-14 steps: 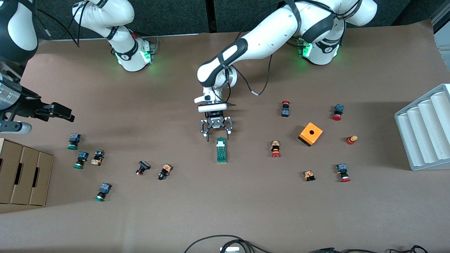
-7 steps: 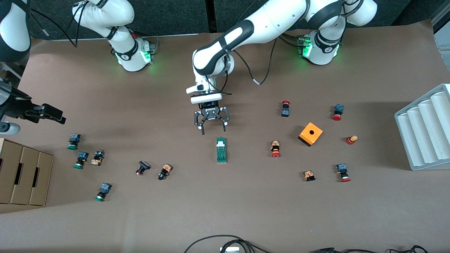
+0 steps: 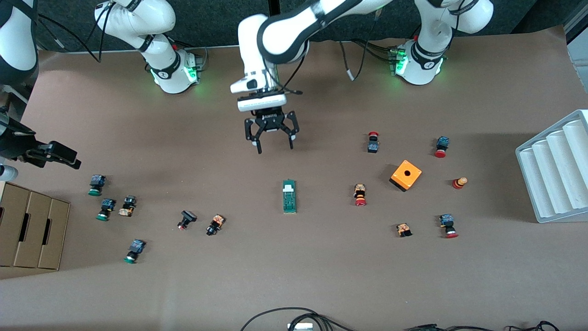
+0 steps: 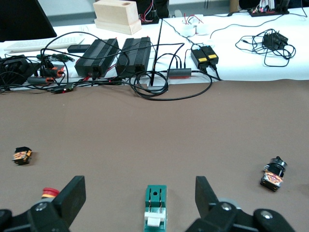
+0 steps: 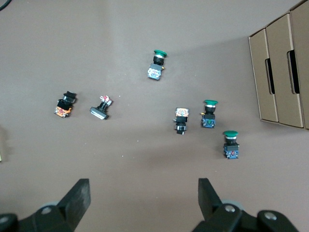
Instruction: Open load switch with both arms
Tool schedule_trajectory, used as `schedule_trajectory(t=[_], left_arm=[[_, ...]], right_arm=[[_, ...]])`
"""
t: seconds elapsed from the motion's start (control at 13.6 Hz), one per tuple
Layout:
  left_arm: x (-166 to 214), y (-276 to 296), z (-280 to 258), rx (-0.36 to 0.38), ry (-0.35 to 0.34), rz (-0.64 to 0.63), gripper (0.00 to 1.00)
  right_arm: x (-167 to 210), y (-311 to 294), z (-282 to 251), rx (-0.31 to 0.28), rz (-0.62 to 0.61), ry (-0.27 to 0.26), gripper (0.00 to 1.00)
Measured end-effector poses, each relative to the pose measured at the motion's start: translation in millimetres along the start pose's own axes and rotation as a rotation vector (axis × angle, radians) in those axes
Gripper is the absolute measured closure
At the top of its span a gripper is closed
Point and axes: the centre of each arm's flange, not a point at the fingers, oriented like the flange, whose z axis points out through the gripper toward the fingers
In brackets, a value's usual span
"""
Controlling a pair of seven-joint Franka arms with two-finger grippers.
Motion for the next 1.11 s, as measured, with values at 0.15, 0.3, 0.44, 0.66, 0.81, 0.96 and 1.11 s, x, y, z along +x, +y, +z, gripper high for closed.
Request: schedule_trajectory(t=[0.15, 0.3, 0.44, 0.66, 0.81, 0.96, 1.11], left_arm=[[32.0, -16.0, -19.0, -0.005, -0.067, 0.003, 0.0], [73.0, -41.0, -34.4, -0.014, -0.135, 0.022, 0.0], [116.1, -71.2, -46.1, -0.029, -0.182, 0.025, 0.0], [166.5, -111.6, -57.4, -0.072, -0.261, 0.021, 0.0], [193.4, -136.0, -59.4, -0.096, -0.293, 0.02, 0.0], [218.8, -165.4, -49.6, -0.113, -0.336, 0.011, 0.0], [250.2, -201.4, -33.0, -0.153, -0.385, 0.018, 0.0]], right_arm=[[0.4, -0.2, -0.3, 0.0, 0.0, 0.003, 0.0], [0.5, -0.9, -0.4, 0.0, -0.002, 0.004, 0.0], [0.6, -2.4, -0.4, 0.0, -0.004, 0.005, 0.0], [0.9, -6.5, -0.4, 0.0, -0.011, 0.007, 0.01], [2.0, -8.5, -1.5, 0.001, -0.015, 0.018, 0.0], [2.4, -10.2, -1.9, 0.001, -0.018, 0.022, 0.0], [2.8, -10.5, -1.2, 0.001, -0.018, 0.022, 0.0]])
